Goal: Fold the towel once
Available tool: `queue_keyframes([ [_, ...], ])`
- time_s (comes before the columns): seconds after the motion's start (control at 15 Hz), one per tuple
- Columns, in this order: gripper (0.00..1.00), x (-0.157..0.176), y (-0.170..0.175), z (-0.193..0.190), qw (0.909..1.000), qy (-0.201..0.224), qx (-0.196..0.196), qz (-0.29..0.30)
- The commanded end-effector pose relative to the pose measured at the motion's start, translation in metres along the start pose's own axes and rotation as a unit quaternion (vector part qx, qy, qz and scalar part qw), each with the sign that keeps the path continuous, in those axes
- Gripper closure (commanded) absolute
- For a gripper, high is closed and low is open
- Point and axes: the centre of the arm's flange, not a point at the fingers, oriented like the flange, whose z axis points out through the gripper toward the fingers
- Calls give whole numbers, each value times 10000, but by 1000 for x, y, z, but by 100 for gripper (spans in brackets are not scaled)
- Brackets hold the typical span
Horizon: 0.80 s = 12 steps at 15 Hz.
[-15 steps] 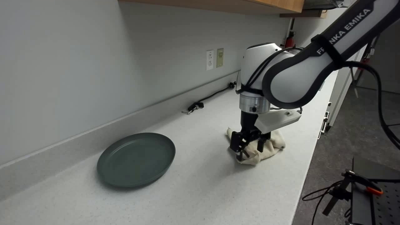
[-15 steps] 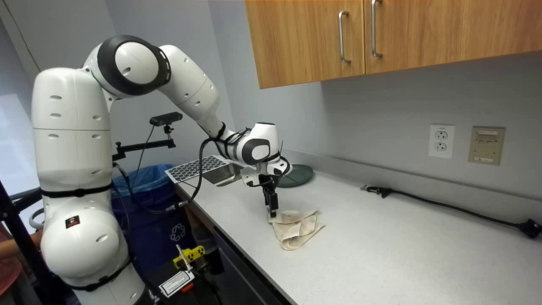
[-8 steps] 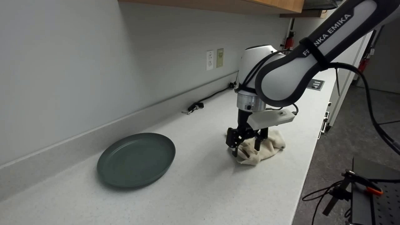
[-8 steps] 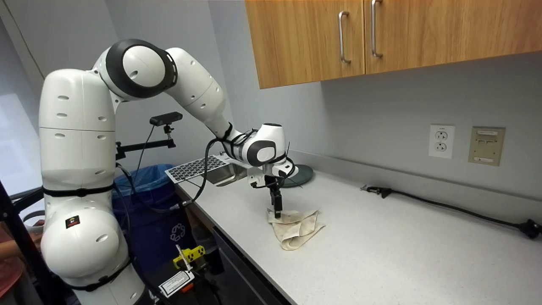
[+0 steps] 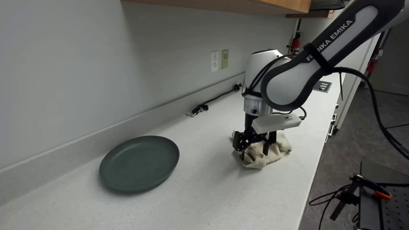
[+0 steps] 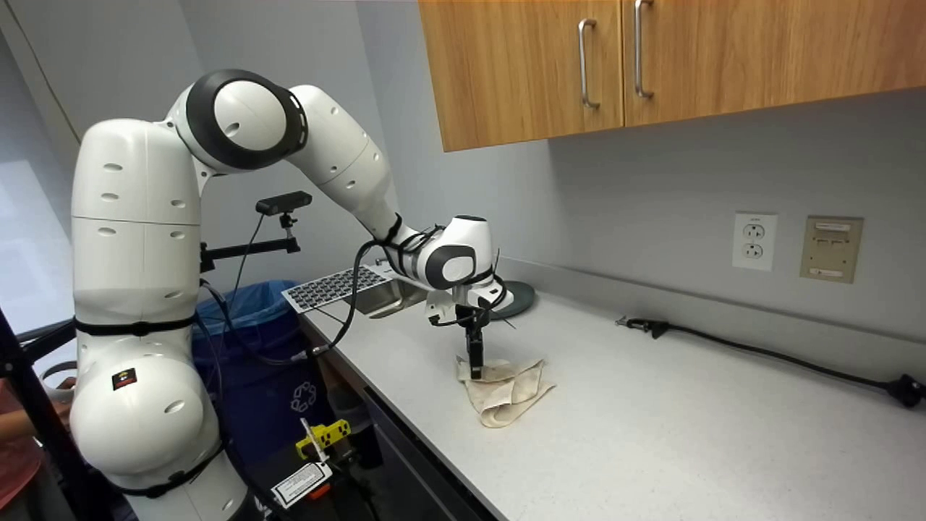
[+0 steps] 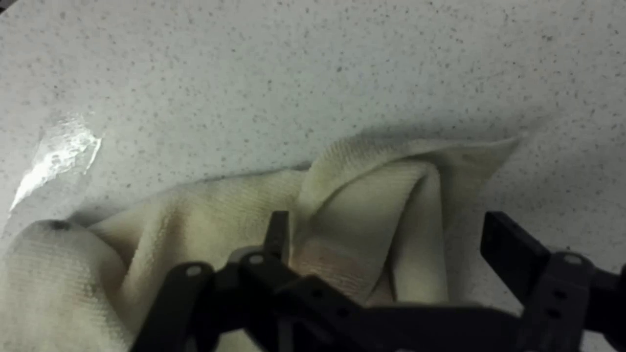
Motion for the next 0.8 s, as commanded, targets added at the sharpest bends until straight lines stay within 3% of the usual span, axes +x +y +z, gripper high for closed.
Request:
queue_keyframes([
  [0.0, 0, -5, -4, 6, 9998, -25, -89, 160],
  [0.07, 1, -7, -4, 7, 9998, -44, -117, 179],
  [0.13, 10, -9, -3, 8, 9997, -53, -150, 188],
  [0.2, 26, -10, -3, 9, 9996, -63, -158, 203],
  [0.33, 35, -12, -4, 10, 9995, -69, -177, 236],
  [0.73, 81, -14, -5, 9, 9990, 44, -350, 257],
])
